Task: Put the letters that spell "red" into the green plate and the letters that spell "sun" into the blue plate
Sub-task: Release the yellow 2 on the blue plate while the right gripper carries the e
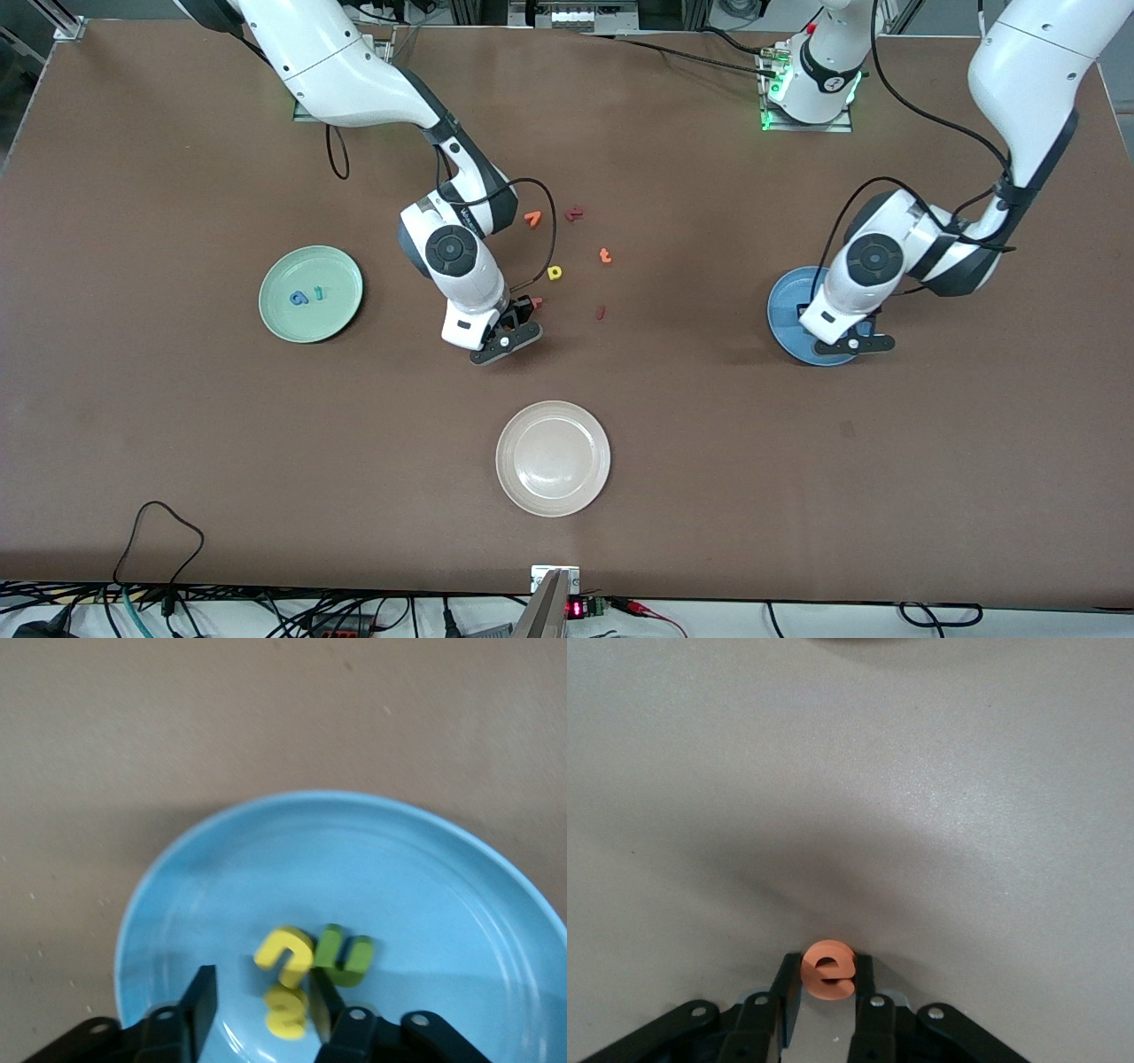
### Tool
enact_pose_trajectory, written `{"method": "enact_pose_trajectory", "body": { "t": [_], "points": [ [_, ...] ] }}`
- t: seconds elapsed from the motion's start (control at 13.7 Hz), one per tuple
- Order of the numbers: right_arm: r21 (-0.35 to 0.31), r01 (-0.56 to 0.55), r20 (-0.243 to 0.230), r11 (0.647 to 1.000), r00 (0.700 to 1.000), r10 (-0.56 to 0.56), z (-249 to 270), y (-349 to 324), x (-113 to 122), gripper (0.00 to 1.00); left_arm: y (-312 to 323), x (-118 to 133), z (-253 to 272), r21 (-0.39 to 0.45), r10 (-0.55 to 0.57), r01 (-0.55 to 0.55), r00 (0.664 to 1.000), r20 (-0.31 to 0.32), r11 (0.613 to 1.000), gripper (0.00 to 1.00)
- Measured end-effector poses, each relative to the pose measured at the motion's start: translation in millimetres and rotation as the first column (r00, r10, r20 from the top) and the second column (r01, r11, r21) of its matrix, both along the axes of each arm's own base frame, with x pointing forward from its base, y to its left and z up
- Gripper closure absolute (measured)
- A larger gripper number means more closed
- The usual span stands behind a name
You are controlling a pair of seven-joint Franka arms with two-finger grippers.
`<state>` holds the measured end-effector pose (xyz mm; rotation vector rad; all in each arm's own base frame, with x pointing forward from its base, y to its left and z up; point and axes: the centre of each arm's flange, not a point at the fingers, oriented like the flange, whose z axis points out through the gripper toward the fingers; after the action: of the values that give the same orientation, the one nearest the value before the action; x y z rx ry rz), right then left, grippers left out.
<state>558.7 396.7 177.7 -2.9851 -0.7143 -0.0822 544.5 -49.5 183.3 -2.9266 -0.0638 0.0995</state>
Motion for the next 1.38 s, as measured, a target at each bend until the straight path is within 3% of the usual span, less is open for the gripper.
{"method": "enact_pose_trajectory", "body": {
  "t": [0.29,0.36,0.58,0.8,1.09,1.24,1.38],
  "points": [
    [0.001,0.001,0.005,1.0,1.0,-0.001,1.4,0.1,1.5,0.72,-4.4,10.0,20.5,-0.049,-0.031,0.034,0.998,0.053,0.998,0.03],
    [0.004,0.002,0.012,1.0,1.0,-0.003,4.3,0.7,3.7,0.72,-17.2,13.2,33.3,-0.043,-0.052,0.054,0.997,0.065,0.998,0.0],
    [0.017,0.032,0.042,0.999,0.999,-0.032,34.1,0.7,17.1,0.72,-58.4,19.6,88.0,0.057,-0.106,0.104,0.994,0.039,0.993,0.0],
    [-0.031,0.117,0.039,0.993,0.993,-0.116,90.6,-46.2,46.8,0.72,-101.7,21.3,154.0,0.104,-0.12,0.117,0.992,0.026,0.988,0.0],
    [-0.092,0.305,-0.024,0.948,0.951,-0.309,122.4,-181.4,86.2,0.72,-124.8,26.2,236.4,0.043,-0.032,0.034,0.999,-0.03,0.999,0.0],
    [-0.13,0.374,-0.075,0.918,0.92,-0.385,104.0,-240.6,77.9,0.72,-136.8,30.5,293.8,-0.038,0.003,-0.004,1.0,-0.03,0.999,0.0],
    [-0.174,0.403,-0.136,0.899,0.894,-0.427,79.1,-275.4,51.0,0.72,-137.8,36.9,340.7,-0.139,0.017,-0.018,1.0,-0.014,0.99,0.0]
  ]
}}
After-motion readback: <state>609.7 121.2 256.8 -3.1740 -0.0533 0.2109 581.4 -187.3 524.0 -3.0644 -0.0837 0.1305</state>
